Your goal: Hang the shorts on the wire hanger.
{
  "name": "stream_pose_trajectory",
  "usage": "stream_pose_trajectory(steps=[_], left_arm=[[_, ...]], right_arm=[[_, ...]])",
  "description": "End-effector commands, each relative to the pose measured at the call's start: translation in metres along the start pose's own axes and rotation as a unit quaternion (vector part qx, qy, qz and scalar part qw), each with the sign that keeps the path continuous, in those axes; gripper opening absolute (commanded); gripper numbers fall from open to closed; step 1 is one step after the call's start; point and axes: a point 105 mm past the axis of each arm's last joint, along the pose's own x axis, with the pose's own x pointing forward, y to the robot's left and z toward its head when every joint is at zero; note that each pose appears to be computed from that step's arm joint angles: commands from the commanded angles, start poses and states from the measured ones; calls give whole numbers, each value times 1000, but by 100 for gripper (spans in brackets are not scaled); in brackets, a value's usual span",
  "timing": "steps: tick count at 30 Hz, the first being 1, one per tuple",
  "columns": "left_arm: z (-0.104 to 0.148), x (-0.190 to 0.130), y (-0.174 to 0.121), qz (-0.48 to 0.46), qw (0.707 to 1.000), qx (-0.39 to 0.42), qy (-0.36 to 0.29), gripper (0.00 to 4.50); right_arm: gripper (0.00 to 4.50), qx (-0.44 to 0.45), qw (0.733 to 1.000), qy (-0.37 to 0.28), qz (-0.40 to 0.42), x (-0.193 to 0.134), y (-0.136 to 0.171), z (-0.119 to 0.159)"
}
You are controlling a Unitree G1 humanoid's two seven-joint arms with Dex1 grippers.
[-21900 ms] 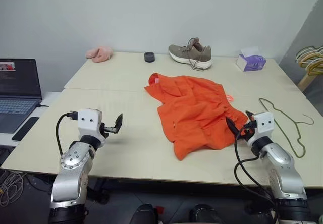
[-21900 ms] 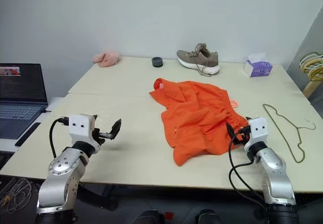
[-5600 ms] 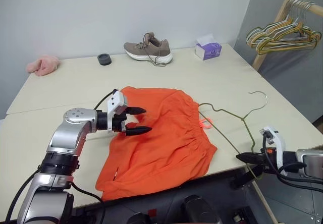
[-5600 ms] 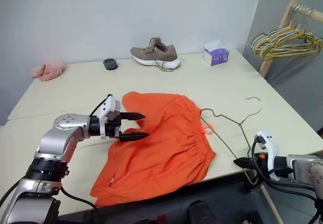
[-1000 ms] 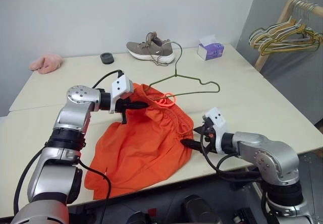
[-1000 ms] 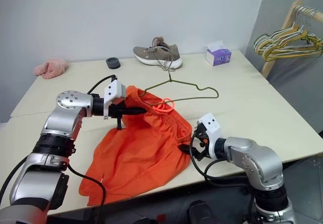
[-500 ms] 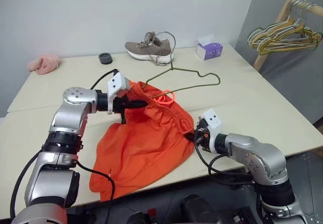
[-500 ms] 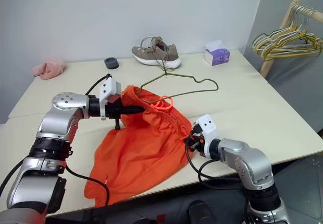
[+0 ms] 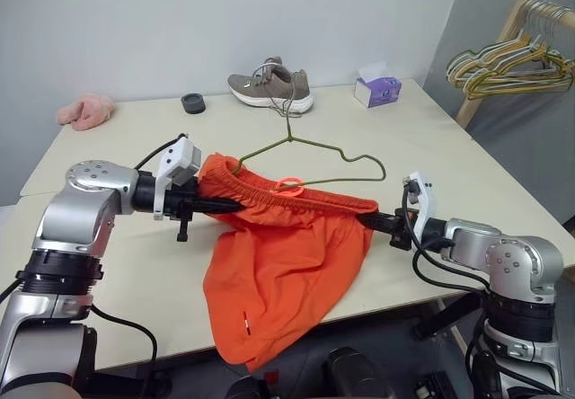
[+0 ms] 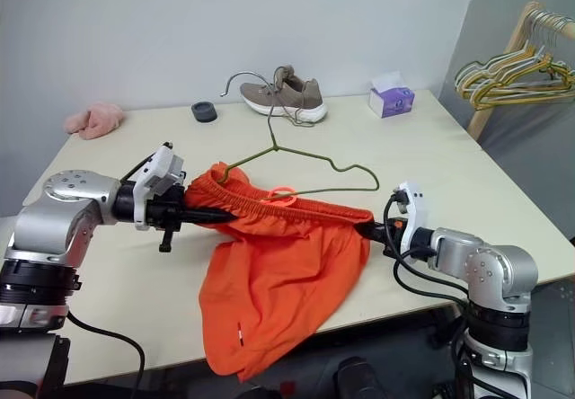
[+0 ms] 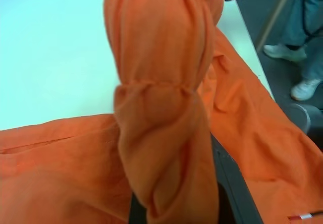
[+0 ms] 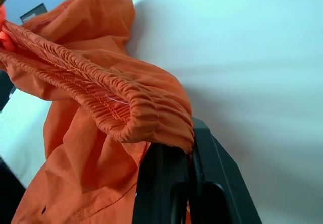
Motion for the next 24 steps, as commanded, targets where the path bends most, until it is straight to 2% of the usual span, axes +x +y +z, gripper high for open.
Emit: stream_pose_trajectory(steps=[1,5,16,24], left_arm=[[11,-17,-1,6,1000,26,6,0],[-3,-23,1,1,996,59,72,0],[-12,-28,16,27,991,81,106,0],[-34,-34,18,27,979,106,174,0]], right_arm=[[2,7,999,-20,-38,-15,-16,9],[2,4,999,-25,-42,-19,-17,13],[2,-18,999,-14,-31,-26,-10,13],[2,-84,995,17,-44,-34,-7,13]])
